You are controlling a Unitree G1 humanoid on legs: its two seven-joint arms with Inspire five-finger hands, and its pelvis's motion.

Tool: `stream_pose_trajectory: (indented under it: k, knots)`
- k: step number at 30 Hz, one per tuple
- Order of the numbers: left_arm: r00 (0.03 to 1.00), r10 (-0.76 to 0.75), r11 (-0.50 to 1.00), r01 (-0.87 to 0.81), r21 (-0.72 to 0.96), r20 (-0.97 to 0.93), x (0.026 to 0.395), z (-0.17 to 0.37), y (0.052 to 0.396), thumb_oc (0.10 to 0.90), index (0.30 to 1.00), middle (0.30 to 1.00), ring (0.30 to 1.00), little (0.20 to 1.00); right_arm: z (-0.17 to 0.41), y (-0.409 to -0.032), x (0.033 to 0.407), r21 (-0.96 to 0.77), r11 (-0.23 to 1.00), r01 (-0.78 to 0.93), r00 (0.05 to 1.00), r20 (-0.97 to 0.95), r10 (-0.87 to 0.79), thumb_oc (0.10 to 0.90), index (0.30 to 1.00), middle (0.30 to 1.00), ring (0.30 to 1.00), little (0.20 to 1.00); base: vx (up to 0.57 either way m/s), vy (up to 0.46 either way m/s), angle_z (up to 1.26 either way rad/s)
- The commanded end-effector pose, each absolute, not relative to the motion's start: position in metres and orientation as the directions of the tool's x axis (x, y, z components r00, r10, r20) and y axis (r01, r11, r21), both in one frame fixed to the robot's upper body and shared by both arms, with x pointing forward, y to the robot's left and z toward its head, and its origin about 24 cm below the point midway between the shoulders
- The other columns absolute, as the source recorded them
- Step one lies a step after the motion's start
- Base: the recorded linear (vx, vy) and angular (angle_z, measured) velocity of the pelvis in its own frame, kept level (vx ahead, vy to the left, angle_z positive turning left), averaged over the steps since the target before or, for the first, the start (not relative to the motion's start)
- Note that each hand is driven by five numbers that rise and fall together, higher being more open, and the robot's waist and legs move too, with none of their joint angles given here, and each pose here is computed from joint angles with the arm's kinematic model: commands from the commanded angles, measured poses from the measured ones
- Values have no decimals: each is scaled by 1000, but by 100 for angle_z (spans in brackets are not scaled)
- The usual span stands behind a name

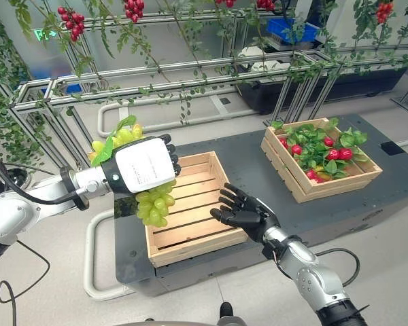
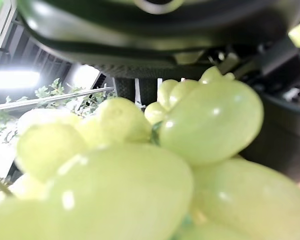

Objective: Pick up the fruits from the basket on one side to the basket on the other side

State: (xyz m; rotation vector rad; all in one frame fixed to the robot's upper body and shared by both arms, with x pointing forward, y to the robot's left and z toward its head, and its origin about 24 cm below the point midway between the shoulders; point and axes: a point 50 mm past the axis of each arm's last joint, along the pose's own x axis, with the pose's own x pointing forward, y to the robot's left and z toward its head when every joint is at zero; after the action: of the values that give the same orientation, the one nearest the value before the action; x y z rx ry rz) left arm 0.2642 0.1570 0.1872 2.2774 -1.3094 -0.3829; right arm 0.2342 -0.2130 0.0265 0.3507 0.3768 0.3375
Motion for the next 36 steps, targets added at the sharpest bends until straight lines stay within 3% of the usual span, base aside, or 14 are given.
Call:
stream_pose_trajectory:
  k: [1, 11, 16, 36]
  knots:
    - [462, -853, -344, -847, 407, 241, 267, 253, 157, 400, 300, 300, 300, 300, 82, -212, 253, 316, 817, -482, 855, -36, 518, 800, 900, 900, 900, 900, 1, -3, -6]
    - [426, -864, -291, -858, 422, 270, 270, 248, 144, 400, 300, 300, 300, 300, 105, -154, 254, 370, 630, -683, 704, 105, 702, 800, 900, 900, 900, 900, 0, 0, 0]
    - [407, -871, -261, -858, 443, 275, 271, 242, 137, 400, 300, 300, 300, 300, 117, -128, 255, 386, 570, -725, 669, 201, 716, 800, 900, 900, 900, 900, 0, 0, 0]
    - [366, -881, -198, -861, 467, 301, 273, 236, 120, 400, 300, 300, 300, 300, 130, -80, 249, 439, 387, -810, 537, 291, 792, 800, 900, 900, 900, 900, 0, 0, 0]
